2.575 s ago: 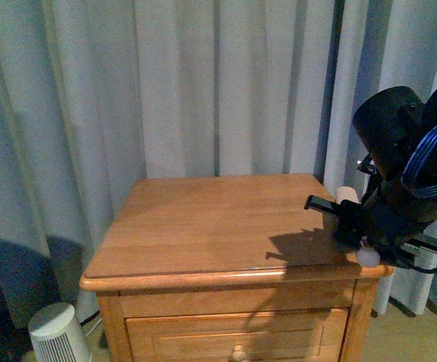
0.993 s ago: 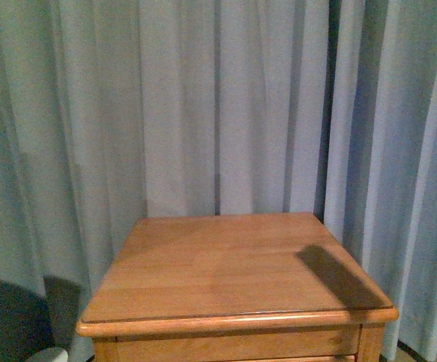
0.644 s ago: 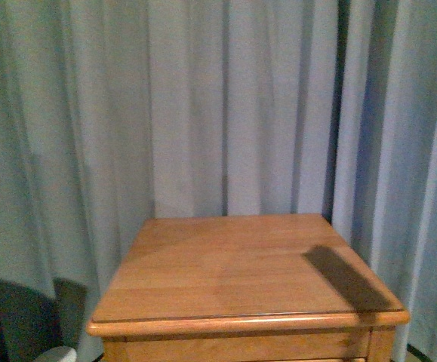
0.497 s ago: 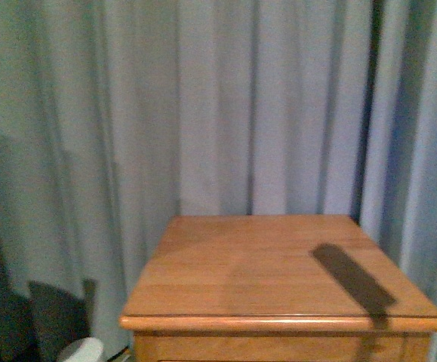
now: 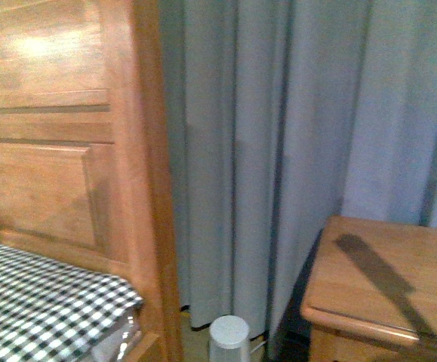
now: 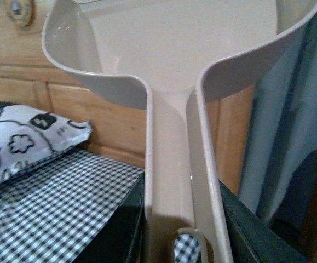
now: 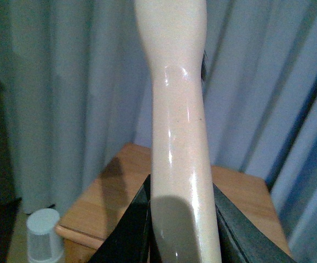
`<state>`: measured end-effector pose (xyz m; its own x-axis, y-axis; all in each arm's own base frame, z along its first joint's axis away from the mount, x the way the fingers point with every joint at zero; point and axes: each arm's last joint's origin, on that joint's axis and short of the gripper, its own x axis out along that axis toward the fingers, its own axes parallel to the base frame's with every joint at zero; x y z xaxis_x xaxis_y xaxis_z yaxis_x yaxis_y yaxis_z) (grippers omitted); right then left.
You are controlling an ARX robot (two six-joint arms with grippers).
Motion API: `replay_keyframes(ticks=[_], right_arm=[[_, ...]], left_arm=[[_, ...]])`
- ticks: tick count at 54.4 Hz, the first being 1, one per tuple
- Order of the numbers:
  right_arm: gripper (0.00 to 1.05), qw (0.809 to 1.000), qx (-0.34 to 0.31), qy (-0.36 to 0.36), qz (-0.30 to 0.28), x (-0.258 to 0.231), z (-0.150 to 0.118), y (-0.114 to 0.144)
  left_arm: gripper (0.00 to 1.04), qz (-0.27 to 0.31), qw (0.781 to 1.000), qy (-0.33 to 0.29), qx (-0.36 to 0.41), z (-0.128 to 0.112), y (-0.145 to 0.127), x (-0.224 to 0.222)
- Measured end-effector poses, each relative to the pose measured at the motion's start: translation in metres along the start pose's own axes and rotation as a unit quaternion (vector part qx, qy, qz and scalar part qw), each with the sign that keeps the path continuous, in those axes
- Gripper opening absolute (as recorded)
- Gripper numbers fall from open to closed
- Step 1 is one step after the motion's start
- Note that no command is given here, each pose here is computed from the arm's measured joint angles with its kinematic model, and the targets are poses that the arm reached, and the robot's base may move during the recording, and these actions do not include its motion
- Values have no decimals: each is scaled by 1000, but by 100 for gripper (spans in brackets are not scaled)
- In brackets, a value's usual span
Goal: Clean up trash
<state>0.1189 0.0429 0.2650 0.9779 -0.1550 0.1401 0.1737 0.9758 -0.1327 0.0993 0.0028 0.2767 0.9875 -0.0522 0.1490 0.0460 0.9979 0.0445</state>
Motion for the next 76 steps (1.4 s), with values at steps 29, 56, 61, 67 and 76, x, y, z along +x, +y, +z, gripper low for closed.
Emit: replay_keyframes(ticks=[29, 56, 61, 67, 76], right_arm=[[20, 1000, 1, 0, 0, 0, 0, 0], [20, 1000, 1, 0, 2, 0, 0, 0], [20, 1000, 1, -1, 6, 0, 0, 1], [20, 1000, -1, 1, 9, 0, -1, 1], [20, 1000, 0, 2, 1, 0, -1, 1]], left_arm=[[28, 2, 1000, -1, 0, 0, 0, 0], [28, 3, 1000, 0, 0, 0, 0, 0], [28, 5, 1000, -1, 0, 0, 0, -1], [28, 9, 1000, -2, -2, 0, 1, -1], [28, 1, 1000, 6, -2, -1, 0, 0]])
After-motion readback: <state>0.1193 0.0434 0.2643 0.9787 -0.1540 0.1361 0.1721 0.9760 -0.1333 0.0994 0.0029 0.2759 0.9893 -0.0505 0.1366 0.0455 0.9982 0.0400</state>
